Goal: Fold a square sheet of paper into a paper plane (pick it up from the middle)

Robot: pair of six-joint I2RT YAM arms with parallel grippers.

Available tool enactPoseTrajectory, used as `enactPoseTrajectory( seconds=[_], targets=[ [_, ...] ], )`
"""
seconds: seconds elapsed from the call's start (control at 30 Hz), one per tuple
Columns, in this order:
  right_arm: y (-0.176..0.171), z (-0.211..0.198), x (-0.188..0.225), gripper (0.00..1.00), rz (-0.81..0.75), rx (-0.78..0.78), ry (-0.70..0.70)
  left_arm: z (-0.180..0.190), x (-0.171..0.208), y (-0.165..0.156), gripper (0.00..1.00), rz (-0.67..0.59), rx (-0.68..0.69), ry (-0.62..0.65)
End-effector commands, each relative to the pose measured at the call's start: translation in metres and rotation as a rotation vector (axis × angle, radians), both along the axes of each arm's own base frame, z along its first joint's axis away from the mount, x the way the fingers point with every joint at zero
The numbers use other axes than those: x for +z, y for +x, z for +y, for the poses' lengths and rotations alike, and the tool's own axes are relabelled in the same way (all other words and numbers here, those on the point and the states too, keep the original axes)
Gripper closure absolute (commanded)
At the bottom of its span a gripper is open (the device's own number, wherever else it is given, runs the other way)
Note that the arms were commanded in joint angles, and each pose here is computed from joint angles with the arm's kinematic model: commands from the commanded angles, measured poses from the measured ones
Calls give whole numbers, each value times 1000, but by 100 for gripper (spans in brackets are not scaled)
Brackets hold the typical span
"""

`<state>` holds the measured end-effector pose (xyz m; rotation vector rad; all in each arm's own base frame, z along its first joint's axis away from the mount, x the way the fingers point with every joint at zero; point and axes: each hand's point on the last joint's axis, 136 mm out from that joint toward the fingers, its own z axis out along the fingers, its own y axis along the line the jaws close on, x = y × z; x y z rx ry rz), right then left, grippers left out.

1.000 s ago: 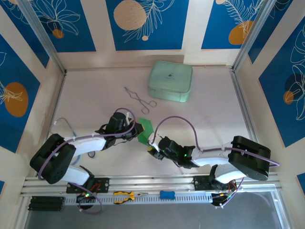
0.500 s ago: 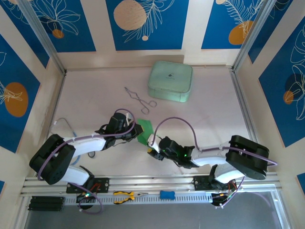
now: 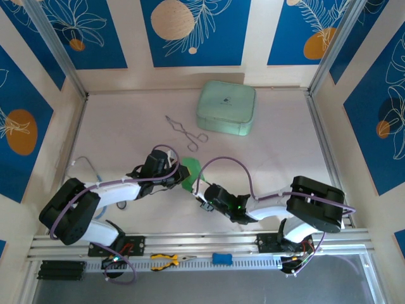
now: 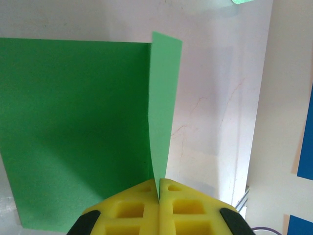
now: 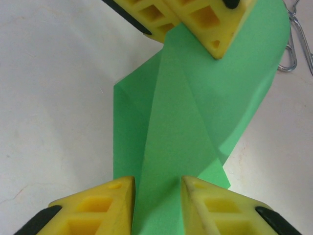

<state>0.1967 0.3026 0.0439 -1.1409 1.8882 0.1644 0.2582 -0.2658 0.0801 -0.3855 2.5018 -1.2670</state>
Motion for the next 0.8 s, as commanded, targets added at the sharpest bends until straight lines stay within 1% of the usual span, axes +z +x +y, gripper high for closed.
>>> enactPoseTrajectory(
  seconds=[0.0,0.3,0.53,0.63,0.77],
  targets=[
    [5,7,7,70,-17,-28,21,-4,1,1,100,1,-7,3],
    [6,3,5,73,-9,-65,20,-4,0,0,97,8,-7,12],
    [6,-2,3,67,-9,-82,24,-2,-2,0,93,21,1,32],
    [6,-4,2,66,-8,-84,26,-2,-3,0,91,26,0,35],
    [2,-1,0,63,-2,-51,28,-4,-3,1,90,29,-5,31]
  ],
)
